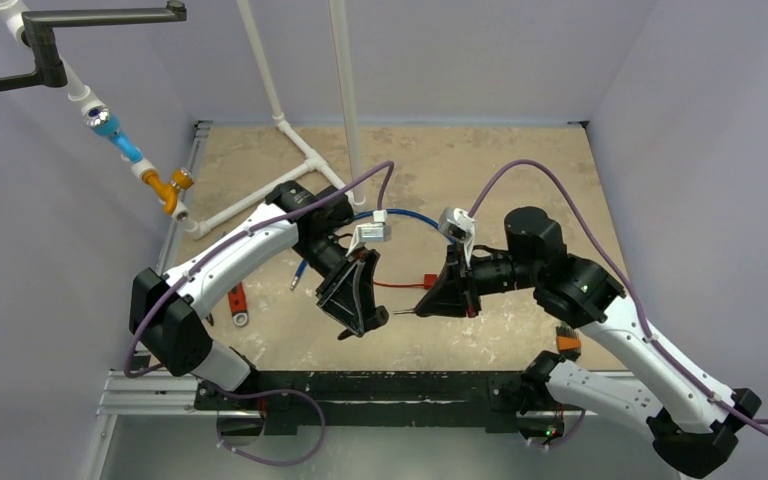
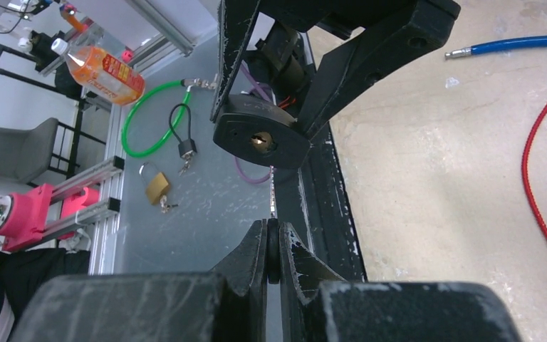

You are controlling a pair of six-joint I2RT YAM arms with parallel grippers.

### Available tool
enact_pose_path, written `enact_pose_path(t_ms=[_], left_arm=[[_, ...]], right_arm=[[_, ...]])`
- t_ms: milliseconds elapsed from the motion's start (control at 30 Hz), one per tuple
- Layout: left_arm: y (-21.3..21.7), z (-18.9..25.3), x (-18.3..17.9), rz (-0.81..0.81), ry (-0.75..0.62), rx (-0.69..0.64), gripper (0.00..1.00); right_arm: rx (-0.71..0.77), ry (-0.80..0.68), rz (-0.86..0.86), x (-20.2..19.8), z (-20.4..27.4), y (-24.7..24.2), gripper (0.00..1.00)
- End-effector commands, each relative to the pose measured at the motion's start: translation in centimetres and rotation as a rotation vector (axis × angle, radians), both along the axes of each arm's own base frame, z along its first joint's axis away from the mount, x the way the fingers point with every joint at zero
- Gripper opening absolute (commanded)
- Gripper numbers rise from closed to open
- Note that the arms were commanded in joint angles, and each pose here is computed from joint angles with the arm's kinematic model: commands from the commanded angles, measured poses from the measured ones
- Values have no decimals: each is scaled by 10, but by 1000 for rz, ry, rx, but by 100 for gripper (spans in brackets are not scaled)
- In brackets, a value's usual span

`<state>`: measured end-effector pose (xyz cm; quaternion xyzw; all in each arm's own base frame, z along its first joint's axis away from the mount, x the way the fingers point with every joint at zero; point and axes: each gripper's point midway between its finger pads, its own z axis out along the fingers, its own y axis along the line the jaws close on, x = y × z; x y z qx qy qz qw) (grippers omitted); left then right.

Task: Unlock with the key

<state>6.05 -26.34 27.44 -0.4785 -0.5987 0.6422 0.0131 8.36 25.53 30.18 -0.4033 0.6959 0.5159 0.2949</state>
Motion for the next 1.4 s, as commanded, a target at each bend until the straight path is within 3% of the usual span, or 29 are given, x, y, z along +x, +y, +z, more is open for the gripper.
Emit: enact_pose_path(t_ms=[0,833,1367], left_arm=[[16,37,-24,3,127,40,0],[23,37,-30,-50,-57,8,0],[31,40,-49,-176,-281,-22,0]], right_arm=[[98,-73,69,-5,30,6,0],[78,-54,93,-4,21,31,0],[1,-97,-55,16,7,20,0]])
